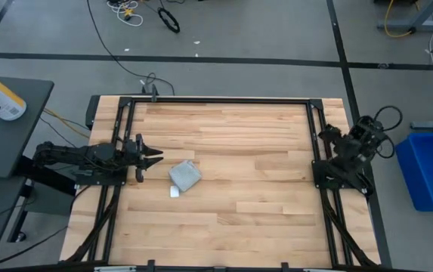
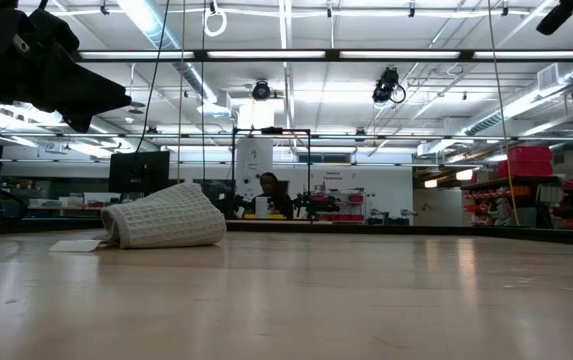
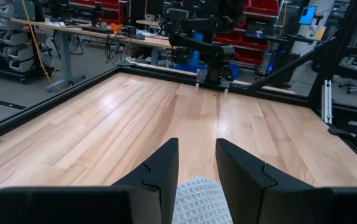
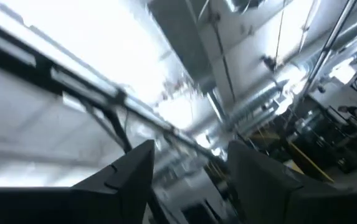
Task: Fold microfiber towels
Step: Return to Home Position
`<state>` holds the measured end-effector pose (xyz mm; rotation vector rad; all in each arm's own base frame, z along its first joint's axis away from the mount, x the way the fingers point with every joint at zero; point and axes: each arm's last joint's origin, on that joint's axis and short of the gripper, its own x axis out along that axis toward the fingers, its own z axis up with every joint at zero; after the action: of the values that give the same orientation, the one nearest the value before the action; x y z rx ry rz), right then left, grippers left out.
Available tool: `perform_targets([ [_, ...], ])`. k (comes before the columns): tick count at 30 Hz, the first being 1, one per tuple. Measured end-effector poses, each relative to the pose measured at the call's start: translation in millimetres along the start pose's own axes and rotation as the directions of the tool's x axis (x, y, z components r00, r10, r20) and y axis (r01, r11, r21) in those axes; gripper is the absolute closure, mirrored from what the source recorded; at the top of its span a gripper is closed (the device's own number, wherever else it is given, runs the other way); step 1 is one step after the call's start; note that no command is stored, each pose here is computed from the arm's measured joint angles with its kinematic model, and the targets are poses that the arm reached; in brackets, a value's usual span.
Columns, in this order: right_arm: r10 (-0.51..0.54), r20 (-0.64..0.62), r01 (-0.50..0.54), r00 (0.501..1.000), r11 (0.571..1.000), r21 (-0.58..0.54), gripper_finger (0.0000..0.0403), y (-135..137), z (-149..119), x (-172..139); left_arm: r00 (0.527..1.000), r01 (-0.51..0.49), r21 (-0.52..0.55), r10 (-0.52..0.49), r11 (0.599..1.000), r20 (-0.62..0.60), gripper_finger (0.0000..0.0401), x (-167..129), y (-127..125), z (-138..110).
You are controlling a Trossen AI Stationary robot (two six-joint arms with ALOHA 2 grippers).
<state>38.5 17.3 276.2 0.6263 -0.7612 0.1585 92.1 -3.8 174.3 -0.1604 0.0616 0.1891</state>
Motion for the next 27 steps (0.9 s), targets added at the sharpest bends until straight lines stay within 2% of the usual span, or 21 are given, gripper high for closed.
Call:
perform_targets([
  [6, -0.013, 0.112, 0.003, 0.994, 0.996, 0.084, 0.0209, -1.4, 12.7, -0.7, 1.0, 0.0, 0.0, 0.0, 1.0, 0.0, 0.0287, 0.0, 0.0, 0.0],
  [27, -0.013, 0.117, 0.003, 0.993, 0.996, 0.087, 0.0284, -1.5, 13.3, -0.8, 1.0, 0.0, 0.0, 0.0, 1.0, 0.0, 0.0287, 0.0, 0.0, 0.0],
])
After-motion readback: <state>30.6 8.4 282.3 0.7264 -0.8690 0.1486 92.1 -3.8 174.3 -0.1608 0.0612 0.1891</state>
